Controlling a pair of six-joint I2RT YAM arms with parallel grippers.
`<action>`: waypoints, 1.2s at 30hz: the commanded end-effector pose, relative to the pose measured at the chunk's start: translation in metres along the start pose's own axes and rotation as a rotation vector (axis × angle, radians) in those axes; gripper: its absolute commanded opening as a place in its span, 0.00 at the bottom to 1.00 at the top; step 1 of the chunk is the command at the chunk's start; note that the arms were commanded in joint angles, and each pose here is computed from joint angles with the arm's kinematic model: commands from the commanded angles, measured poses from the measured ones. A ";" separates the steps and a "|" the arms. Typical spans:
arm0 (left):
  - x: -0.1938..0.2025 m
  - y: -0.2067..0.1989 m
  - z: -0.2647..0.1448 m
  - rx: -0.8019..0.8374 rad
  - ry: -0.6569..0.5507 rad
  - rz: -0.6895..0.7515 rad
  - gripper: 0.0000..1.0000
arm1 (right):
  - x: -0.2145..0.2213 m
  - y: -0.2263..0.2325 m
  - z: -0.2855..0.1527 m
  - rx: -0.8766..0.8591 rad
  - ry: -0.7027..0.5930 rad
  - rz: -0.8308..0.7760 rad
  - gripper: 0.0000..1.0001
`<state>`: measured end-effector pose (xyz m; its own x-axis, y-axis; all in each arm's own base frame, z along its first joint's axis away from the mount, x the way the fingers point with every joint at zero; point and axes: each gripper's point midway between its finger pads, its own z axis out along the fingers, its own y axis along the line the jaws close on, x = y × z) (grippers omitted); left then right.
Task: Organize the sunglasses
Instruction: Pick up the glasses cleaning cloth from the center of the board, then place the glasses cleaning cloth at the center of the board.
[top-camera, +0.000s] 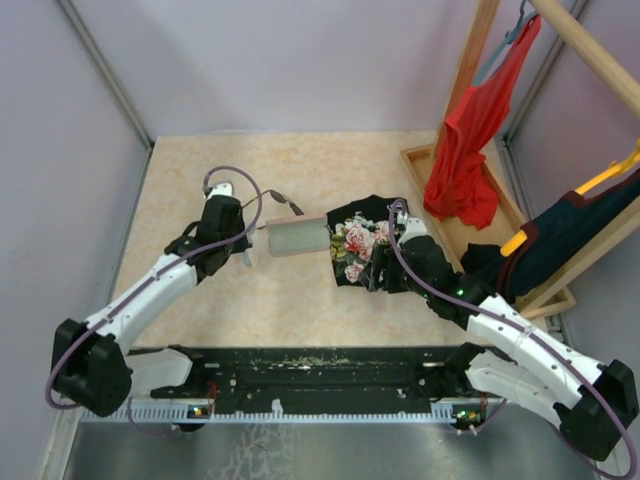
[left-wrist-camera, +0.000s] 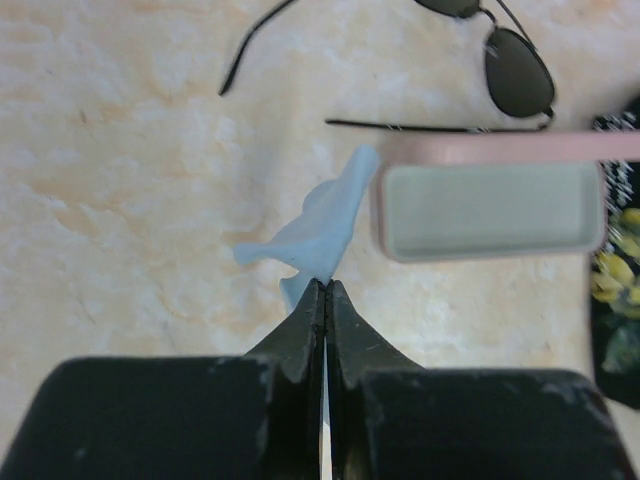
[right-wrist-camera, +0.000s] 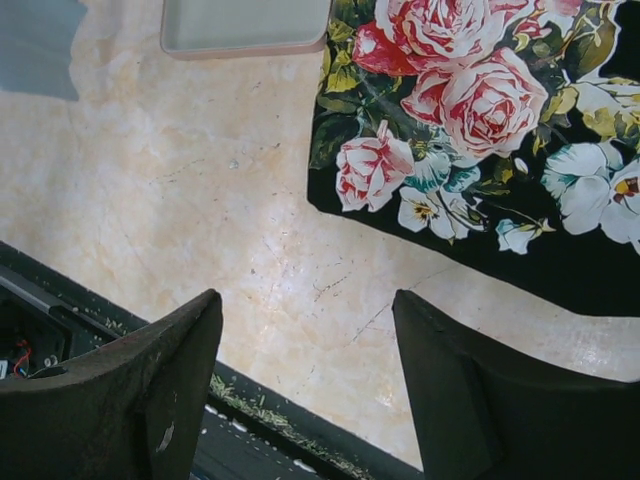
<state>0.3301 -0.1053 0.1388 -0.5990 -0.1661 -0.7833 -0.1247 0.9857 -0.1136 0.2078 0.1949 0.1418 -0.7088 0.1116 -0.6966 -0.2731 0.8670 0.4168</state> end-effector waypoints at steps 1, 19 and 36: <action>0.019 -0.020 -0.032 0.190 0.087 -0.022 0.00 | -0.020 0.011 -0.009 -0.059 -0.091 -0.021 0.69; 0.107 -0.116 -0.113 0.781 0.330 0.192 0.00 | -0.001 0.025 -0.009 -0.188 -0.062 -0.020 0.69; 0.082 -0.037 -0.098 0.213 0.183 0.083 0.00 | 0.013 0.018 0.000 -0.156 -0.015 0.015 0.69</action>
<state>0.1993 -0.1883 0.1332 -0.7680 0.0039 -0.6404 0.2344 0.9323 -0.2754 0.1880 0.2074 0.1338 -0.7197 0.1063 -0.6861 -0.3583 0.7896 0.4982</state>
